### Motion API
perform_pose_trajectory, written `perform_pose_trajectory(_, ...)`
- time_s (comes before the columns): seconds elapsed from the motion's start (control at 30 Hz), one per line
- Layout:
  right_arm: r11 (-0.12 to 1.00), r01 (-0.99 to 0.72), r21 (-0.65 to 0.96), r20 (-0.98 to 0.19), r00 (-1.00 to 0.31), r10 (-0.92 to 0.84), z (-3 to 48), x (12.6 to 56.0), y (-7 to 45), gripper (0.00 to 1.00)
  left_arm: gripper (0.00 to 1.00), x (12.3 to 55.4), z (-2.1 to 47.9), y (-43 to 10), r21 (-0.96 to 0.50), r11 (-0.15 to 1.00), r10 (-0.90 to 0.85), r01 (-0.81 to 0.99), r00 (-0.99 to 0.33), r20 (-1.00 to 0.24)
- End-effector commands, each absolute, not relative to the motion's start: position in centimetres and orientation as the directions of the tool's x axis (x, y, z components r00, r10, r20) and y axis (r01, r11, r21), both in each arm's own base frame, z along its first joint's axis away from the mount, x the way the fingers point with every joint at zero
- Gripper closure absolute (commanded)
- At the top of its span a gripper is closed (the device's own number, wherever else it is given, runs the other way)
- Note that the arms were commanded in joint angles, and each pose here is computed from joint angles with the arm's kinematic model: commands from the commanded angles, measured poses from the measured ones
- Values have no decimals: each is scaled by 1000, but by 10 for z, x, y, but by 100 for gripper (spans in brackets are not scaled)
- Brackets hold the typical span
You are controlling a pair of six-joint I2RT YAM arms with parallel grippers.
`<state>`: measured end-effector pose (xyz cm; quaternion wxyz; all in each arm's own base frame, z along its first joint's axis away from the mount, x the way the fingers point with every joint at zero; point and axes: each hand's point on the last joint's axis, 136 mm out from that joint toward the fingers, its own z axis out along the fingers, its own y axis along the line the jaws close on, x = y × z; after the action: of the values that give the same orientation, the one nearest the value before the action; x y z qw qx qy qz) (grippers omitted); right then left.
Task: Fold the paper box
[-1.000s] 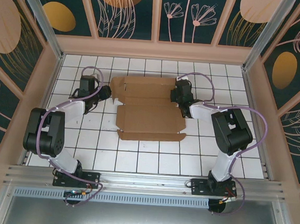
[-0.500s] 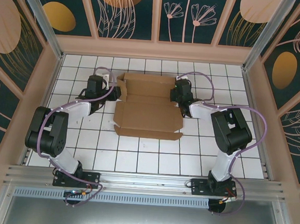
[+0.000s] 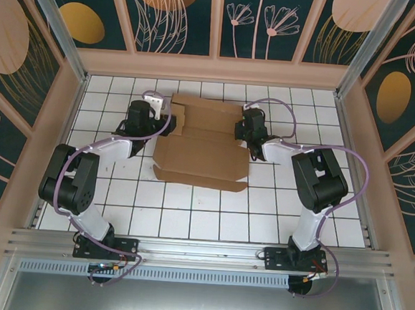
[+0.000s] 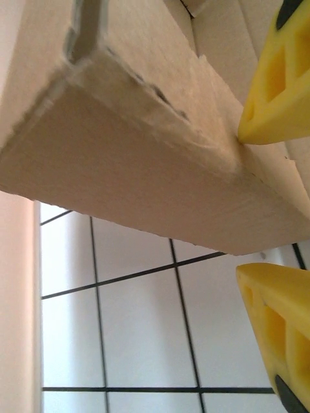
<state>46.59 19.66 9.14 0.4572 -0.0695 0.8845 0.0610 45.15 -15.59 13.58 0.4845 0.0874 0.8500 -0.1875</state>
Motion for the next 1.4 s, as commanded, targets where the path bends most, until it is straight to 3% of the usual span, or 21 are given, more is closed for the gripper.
perform_pose_trajectory(0.0,966,-256,47,-718,-681,-146,49,443,206,100,49,466,151,-156,-144,917,22,371,-410,-912)
perform_pose_trajectory(0.3,961,-272,55,-702,-695,-156,44,441,210,100,45,466,150,-167,-105,886,86,452,-383,-920)
perform_pose_trajectory(0.47,960,-275,50,-697,-698,-164,43,440,210,100,41,470,125,-175,-147,873,93,466,-455,-885)
perform_pose_trajectory(0.7,960,-274,48,-696,-699,-165,43,441,210,100,46,476,116,-178,-174,872,90,457,-500,-861)
perform_pose_trajectory(1.27,983,-184,15,-716,-688,-118,53,440,203,100,98,480,109,-140,-87,979,22,182,-528,-849)
perform_pose_trajectory(1.37,992,-122,17,-733,-676,-71,61,440,201,100,100,480,112,-137,-73,989,5,131,-512,-859)
